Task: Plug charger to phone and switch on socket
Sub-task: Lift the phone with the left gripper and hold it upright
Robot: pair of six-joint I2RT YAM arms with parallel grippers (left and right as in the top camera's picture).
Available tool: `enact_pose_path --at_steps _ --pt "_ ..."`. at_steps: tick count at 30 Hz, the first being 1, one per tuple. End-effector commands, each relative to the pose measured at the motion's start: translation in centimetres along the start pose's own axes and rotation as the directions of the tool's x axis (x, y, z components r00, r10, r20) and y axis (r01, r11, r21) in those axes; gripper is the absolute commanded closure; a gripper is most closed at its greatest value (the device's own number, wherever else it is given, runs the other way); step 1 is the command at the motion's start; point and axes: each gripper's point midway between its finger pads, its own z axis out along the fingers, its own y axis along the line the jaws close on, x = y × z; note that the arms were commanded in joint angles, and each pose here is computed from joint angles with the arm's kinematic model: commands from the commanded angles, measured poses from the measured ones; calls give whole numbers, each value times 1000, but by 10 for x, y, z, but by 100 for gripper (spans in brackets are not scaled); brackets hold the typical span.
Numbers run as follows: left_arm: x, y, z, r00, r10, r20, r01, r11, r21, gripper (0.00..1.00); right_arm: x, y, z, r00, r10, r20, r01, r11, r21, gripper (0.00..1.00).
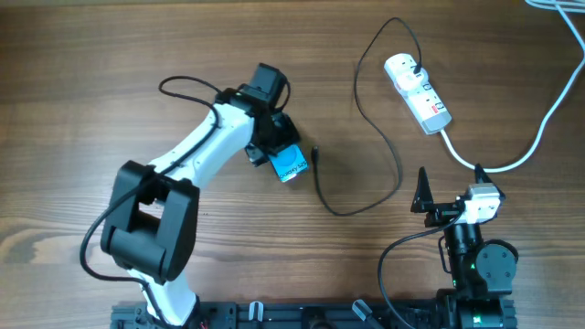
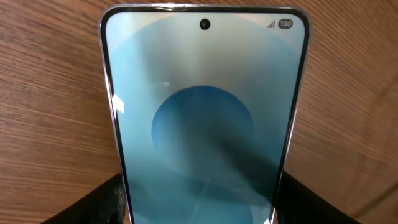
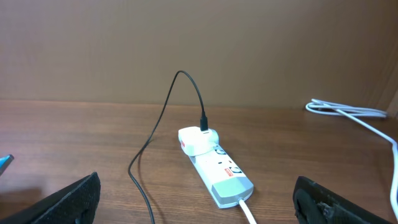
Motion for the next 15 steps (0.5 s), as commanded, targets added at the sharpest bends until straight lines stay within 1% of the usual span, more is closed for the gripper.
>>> enact_pose_path --at_steps 1,5,7,9,11,14,15 --pt "12 -18 -18 990 -31 -137 53 986 155 33 -1 -1 0 1000 12 6 -12 1000 7 0" --pt "22 -31 -28 967 -25 -253 94 960 263 32 -1 -1 0 1000 12 6 -12 1000 7 0" --pt "28 -43 -39 945 -2 -328 123 929 349 32 -1 -1 0 1000 13 6 -13 1000 7 0" --pt "33 -64 -61 906 70 -417 161 855 492 32 -1 -1 0 1000 13 6 -13 1000 7 0" --pt "35 -75 -79 878 133 -460 184 793 580 32 -1 -1 0 1000 12 6 -12 1000 7 0" --pt "37 -85 -107 829 220 -514 233 699 676 31 -1 -1 0 1000 13 6 -13 1000 7 0" --pt "36 -86 -114 815 229 -533 258 680 686 30 -1 -1 0 1000 13 6 -13 1000 7 0"
